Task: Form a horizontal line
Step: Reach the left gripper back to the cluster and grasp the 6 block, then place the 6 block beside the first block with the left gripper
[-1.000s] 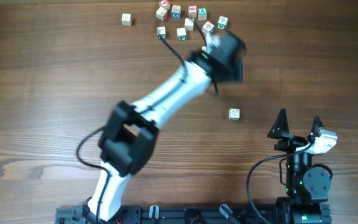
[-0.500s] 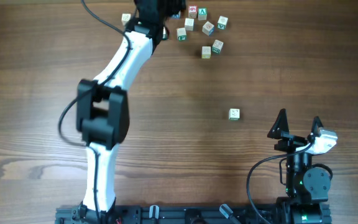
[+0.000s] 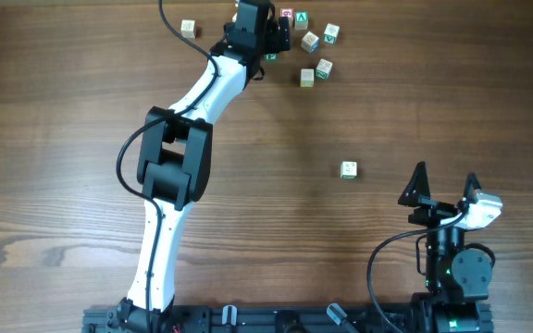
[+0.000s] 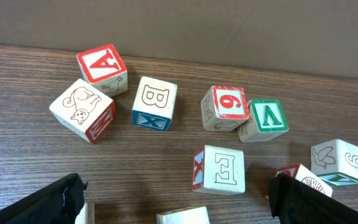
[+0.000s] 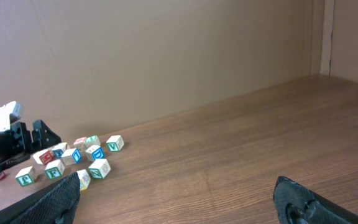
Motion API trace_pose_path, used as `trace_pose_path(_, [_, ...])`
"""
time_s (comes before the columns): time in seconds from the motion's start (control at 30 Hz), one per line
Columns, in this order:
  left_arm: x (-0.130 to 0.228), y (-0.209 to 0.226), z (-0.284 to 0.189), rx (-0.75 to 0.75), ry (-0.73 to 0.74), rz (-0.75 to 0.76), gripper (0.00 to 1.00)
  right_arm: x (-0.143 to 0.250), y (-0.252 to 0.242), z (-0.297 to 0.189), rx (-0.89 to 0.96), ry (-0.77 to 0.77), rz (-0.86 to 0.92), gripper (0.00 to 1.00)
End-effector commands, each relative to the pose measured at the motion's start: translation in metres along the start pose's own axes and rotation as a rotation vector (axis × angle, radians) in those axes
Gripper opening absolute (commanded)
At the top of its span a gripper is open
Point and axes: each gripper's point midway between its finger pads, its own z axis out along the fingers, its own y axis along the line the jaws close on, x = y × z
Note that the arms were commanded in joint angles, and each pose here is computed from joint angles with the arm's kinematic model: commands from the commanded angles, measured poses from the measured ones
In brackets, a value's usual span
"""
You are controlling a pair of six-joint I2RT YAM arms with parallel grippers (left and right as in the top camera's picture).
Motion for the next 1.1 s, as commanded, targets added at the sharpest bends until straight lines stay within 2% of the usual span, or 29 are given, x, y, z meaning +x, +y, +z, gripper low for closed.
trace_pose_path(0.0, [0.013,-0.005,0.009,0.014,0.027,0.020,0.97,0.000,0.003,0.000,-0.017,-0.002,0.006,1.00])
trace_pose_path(0.17, [0.041,-0.008,0.006,0.000,0.126,0.043,0.93,0.000,0.003,0.000,-0.016,-0.002,0.006,1.00])
trace_pose_path(0.37, [0.055,-0.023,0.006,0.013,0.153,0.067,0.94,0.000,0.003,0.000,-0.016,-0.002,0.006,1.00])
trace_pose_path(0.63, [0.093,-0.007,0.024,-0.021,0.232,0.034,0.92,0.000,0.003,0.000,-0.017,-0.002,0.006,1.00])
trace_pose_path(0.77, [0.090,-0.008,0.027,-0.016,0.213,0.037,0.91,0.000,0.003,0.000,-0.017,-0.002,0.006,1.00])
trace_pose_path(0.87, [0.082,-0.009,0.028,-0.013,0.178,0.037,0.80,0.000,0.003,0.000,-0.016,-0.002,0.006,1.00])
trace_pose_path(0.93, [0.079,-0.010,0.029,-0.009,0.168,0.036,0.68,0.000,0.003,0.000,-0.016,-0.002,0.006,1.00])
trace_pose_path(0.97, [0.079,-0.010,0.029,-0.009,0.167,0.035,0.56,0.000,0.003,0.000,-0.017,-0.002,0.006,1.00])
trace_pose_path(1.03, [0.080,-0.009,0.029,-0.011,0.173,0.036,0.41,0.000,0.003,0.000,-0.017,-0.002,0.006,1.00])
trace_pose_path(1.07, [0.082,-0.008,0.028,-0.015,0.180,0.037,0.39,0.000,0.003,0.000,-0.016,-0.002,0.006,1.00])
